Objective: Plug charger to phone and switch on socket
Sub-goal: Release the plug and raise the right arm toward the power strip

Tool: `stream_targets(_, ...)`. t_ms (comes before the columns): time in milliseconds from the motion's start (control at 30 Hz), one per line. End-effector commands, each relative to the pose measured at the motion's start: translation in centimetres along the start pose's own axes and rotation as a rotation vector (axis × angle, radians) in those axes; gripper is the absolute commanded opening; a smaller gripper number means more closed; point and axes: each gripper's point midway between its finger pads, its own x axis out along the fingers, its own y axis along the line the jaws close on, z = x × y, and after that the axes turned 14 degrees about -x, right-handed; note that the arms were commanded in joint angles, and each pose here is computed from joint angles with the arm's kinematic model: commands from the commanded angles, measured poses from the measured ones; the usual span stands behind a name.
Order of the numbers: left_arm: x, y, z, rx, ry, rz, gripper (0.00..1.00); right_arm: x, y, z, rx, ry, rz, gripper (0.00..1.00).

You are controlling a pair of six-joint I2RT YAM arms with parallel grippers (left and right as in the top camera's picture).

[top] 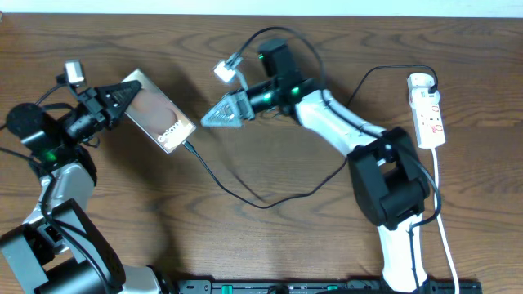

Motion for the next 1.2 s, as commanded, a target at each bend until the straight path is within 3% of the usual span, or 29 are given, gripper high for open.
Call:
stream_targets(0, -0.7, -0.2, 0.2, 0.017, -0.005, 0.002, 0.07, -3.7, -4.2, 0.8, 0.057, -0.052, -0.211, 0.99)
stream_targets(267, -0.7, 2.0, 0.2, -0.01, -0.024, 0.042, 0.07, -13.2, -13.6, -7.8, 0.374, 0.132, -0.895, 0.99)
stream_targets(367, -0.9, 4.6, 0.5, -0.074, -0.079, 0.112, 0.07, -15.5, -14.2, -9.7, 0.434, 0.188, -1.007, 0.99)
stream_targets(500, -1.9, 9.8, 0.2, -0.175, -0.173, 0.297, 0.07, -16.9, -14.3, -10.2, 0.458, 0.21, -1.063, 0.99)
stream_targets(567, -2.9, 13.4, -0.8, -0.245, -0.215, 0.46, 0.07, -17.5, -14.3, -10.2, 0.459, 0.223, -1.099, 0.99)
stream_targets(867, -5.5, 19.2, -3.4, -0.385, -0.3, 0.825, 0.07, -17.5, -14.2, -9.8, 0.453, 0.22, -1.102, 0.99)
stream_targets(967, -6.1, 20.2, -4.5, -0.415, -0.301, 0.905, 0.07, -17.5, -14.2, -9.8, 0.453, 0.22, -1.102, 0.99)
stream_targets(1167, -6.2, 20.3, -5.1, -0.436, -0.286, 0.917, 0.07, -17.5, -14.2, -9.8, 0.453, 0.22, -1.102, 0.99)
